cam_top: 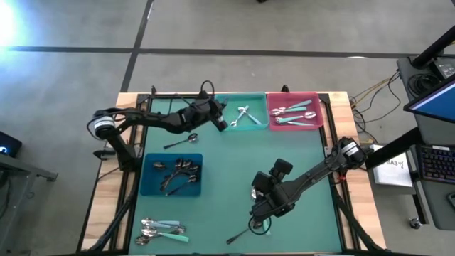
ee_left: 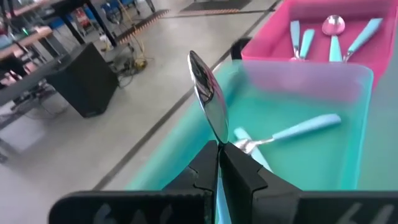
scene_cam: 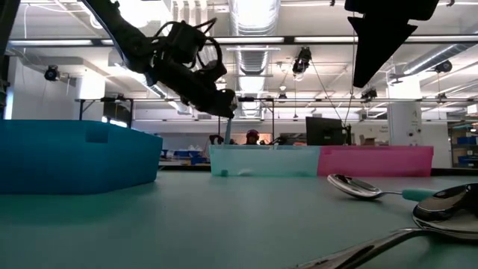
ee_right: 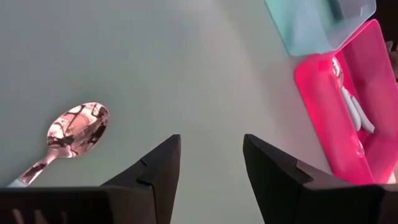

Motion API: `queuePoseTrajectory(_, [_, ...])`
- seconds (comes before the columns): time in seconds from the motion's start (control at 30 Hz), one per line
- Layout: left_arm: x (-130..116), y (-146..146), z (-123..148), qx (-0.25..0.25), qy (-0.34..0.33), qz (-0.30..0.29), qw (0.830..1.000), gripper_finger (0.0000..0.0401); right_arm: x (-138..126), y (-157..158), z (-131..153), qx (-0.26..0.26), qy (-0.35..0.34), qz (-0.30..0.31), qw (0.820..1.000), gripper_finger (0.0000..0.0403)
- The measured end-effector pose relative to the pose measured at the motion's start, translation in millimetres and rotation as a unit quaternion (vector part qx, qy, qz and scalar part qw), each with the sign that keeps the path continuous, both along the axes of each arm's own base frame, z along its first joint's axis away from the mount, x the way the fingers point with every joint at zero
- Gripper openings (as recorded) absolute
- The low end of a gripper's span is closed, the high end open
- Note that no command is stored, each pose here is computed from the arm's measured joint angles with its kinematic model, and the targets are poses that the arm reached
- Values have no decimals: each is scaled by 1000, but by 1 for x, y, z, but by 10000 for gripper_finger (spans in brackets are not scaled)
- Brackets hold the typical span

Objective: Sort silverware by color (type)
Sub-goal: Put the right blue spoon into the light blue bin

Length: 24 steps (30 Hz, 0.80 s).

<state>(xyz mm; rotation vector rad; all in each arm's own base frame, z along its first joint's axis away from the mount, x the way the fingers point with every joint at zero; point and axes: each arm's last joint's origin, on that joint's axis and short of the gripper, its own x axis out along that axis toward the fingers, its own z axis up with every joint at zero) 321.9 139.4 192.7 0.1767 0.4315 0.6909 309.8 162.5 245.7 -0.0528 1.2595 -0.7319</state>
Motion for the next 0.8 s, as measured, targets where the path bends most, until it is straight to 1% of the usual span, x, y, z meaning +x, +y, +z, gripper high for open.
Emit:
queuePoseTrajectory(0.17, [1, 0, -4, -19, -11, 5, 1000, 0, 0, 1, 0, 8, 2, -1, 1000, 164])
queuePoseTrajectory(0.33, [1, 0, -4, -28, -17, 8, 999, 0, 1, 1, -1, 9, 0, 0, 1000, 162])
queuePoseTrajectory(0.5, [3, -2, -5, -47, -24, -31, 998, 2, 1, 1, -1, 13, 3, 5, 1000, 162])
queuePoseTrajectory(0.63, [4, -3, -5, -59, -25, -59, 996, 25, 1, 2, -1, 26, 12, 5, 1000, 160])
queuePoseTrajectory(0.8, [4, -3, -5, -60, -27, -63, 996, 75, 0, 3, -2, 50, 24, 0, 998, 160])
